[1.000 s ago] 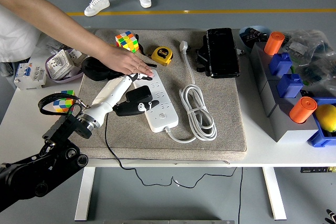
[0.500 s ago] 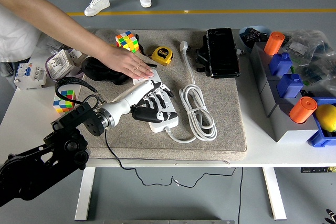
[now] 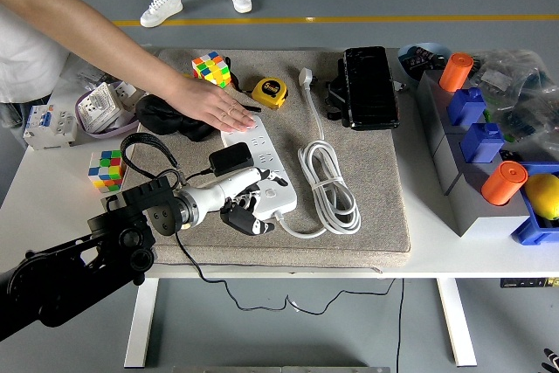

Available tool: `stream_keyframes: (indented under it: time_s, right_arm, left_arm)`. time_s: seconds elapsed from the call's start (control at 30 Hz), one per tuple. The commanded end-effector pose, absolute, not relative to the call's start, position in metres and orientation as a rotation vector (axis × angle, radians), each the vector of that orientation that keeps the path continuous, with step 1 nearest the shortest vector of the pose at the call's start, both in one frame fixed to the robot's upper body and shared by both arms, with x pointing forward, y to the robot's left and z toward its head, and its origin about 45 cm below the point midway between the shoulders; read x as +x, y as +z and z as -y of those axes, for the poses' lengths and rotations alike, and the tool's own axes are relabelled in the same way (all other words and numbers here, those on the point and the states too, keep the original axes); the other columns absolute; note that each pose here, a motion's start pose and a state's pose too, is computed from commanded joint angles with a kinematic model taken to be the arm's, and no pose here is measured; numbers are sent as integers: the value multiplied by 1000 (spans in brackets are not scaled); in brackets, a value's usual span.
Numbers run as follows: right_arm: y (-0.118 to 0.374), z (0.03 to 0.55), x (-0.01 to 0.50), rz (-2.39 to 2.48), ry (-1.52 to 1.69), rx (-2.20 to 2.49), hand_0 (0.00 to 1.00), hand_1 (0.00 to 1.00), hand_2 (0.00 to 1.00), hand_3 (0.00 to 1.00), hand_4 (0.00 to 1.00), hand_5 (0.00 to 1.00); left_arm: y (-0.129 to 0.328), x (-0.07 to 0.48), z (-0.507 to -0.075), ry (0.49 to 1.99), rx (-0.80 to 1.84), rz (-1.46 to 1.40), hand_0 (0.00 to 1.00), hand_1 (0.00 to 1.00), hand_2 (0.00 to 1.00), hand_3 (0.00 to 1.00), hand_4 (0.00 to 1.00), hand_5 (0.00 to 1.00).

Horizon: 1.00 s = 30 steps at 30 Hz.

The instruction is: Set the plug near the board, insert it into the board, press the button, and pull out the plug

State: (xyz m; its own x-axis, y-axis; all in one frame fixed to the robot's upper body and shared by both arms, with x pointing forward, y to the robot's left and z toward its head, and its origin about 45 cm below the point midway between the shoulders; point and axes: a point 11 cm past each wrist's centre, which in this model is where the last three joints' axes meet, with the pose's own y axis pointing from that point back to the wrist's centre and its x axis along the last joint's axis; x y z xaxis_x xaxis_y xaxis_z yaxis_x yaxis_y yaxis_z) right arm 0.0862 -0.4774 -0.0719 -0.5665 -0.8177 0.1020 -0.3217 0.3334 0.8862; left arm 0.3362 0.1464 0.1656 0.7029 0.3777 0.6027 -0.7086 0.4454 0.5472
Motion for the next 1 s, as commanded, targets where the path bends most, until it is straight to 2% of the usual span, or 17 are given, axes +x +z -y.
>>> stream_keyframes:
  time_s: [1.0]
  right_arm:
    - [-72,477,85,2057,-1187,993,610,666,665,542,822,493]
  left_arm:
    - [144,337,-163,682,993,396,56,97,164,808,795,2]
